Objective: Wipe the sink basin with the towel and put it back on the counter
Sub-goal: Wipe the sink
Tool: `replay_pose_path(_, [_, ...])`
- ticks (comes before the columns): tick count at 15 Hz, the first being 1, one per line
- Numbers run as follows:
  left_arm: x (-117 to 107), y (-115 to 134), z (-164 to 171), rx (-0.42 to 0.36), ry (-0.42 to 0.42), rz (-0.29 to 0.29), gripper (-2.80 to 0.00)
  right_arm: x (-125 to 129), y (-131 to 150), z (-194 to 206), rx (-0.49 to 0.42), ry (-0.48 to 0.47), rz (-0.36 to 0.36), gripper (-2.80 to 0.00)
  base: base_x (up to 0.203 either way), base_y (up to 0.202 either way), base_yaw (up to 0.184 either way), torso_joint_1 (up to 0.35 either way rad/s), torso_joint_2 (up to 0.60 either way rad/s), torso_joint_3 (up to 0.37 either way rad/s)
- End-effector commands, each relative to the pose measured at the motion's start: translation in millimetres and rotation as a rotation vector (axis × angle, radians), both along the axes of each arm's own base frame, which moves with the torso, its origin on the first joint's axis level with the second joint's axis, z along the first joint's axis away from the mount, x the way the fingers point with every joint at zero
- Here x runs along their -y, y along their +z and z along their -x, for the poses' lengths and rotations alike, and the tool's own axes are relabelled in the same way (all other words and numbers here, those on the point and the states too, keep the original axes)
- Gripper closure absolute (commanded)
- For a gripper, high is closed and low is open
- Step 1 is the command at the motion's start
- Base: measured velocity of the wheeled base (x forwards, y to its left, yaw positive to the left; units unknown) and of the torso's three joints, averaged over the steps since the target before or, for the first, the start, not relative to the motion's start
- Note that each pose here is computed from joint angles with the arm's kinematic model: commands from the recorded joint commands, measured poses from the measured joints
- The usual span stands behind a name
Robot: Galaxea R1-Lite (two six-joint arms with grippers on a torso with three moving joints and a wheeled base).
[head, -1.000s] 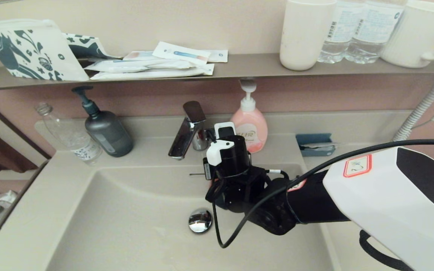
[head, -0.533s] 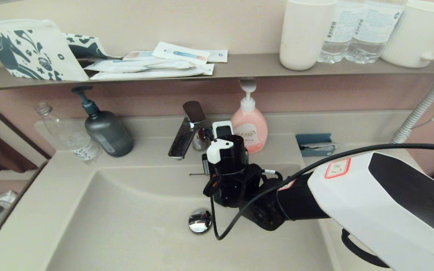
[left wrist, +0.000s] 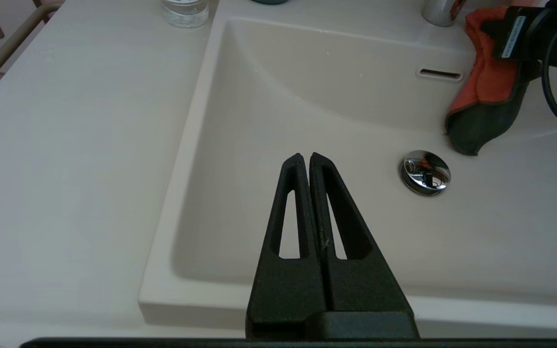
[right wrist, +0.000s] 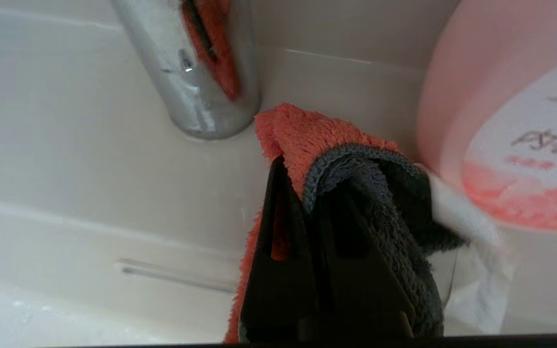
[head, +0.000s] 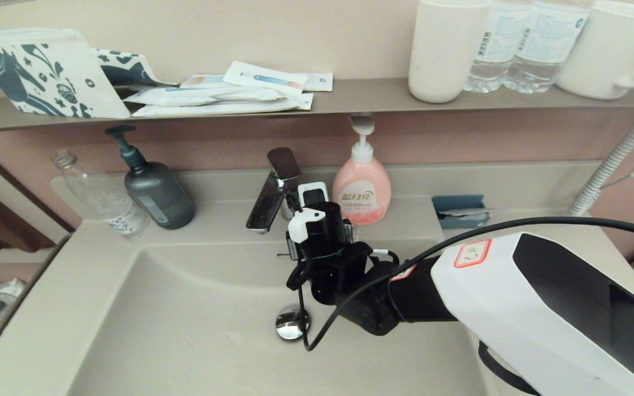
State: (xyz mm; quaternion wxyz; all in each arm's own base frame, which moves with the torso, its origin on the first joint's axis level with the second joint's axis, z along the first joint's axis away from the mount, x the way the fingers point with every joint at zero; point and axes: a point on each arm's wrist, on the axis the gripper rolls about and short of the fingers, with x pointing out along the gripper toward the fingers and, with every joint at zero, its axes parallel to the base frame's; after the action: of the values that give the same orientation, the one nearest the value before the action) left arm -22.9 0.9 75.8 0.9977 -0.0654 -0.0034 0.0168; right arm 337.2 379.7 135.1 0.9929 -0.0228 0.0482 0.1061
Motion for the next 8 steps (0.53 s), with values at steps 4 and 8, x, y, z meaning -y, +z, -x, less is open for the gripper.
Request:
replay_pose_path(4, [0.0, 0.0, -0.1, -0.001, 0.0, 0.001, 0.0, 4.8, -1.7, -16.0, 0.013, -0.037, -0.009, 0.0, 0.0, 0.0, 0.0, 0.0, 0.0, 0.0])
replay_pose_path(8, [0.0, 0.2, -0.1, 0.0, 0.001, 0.001, 0.0, 4.4, -0.3, -25.3, 0.036, -0.06, 0.005, 0.0, 0.0, 0.0, 0.0, 0.0, 0.0, 0.0])
